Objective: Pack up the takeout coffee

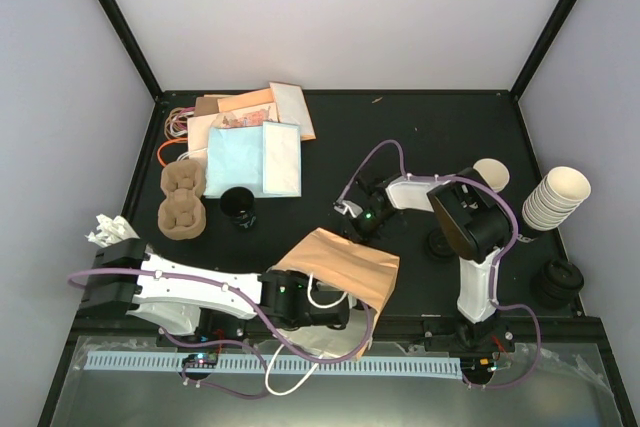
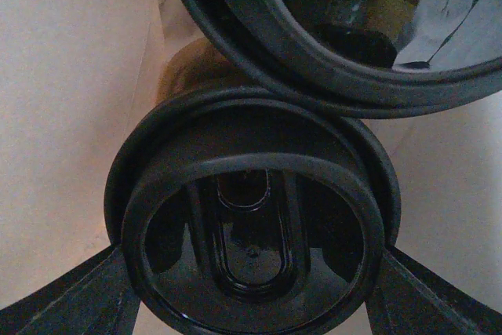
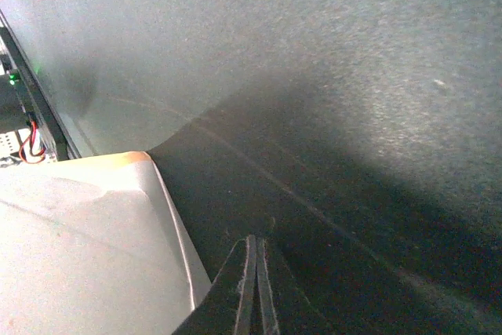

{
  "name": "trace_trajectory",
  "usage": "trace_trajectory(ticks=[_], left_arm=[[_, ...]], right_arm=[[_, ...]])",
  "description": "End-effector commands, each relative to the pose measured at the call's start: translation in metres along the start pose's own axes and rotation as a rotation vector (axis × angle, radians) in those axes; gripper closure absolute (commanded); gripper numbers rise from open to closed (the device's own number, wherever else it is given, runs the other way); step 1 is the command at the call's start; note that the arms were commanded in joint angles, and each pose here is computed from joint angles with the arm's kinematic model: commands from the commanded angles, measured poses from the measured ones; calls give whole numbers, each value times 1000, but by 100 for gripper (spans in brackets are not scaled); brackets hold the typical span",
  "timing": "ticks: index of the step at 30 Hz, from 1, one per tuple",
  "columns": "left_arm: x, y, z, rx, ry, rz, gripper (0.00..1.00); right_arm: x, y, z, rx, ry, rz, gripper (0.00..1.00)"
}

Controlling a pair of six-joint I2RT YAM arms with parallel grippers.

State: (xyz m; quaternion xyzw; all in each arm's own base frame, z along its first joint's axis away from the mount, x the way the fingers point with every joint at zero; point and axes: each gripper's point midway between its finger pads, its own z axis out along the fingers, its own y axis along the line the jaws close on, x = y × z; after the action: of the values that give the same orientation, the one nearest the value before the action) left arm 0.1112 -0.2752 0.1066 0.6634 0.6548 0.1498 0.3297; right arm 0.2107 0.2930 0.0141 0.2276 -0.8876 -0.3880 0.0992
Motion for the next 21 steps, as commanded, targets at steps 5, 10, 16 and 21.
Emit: trace_trajectory(ticks=[5,10,16,21], left_arm=[[10,-19,13,69,23,42,47],[12,-16,20,61,35,23,47],[15,-12,25,56,52,14,47],[16,-13,29,57,69,21,47]], right_arm=[[14,23,11,-67,58,-47,96],[18,31,15,-83,80,-71,96],[25,38,20,-105,108,-95,96],[25,42,19,-112,110,-106,96]])
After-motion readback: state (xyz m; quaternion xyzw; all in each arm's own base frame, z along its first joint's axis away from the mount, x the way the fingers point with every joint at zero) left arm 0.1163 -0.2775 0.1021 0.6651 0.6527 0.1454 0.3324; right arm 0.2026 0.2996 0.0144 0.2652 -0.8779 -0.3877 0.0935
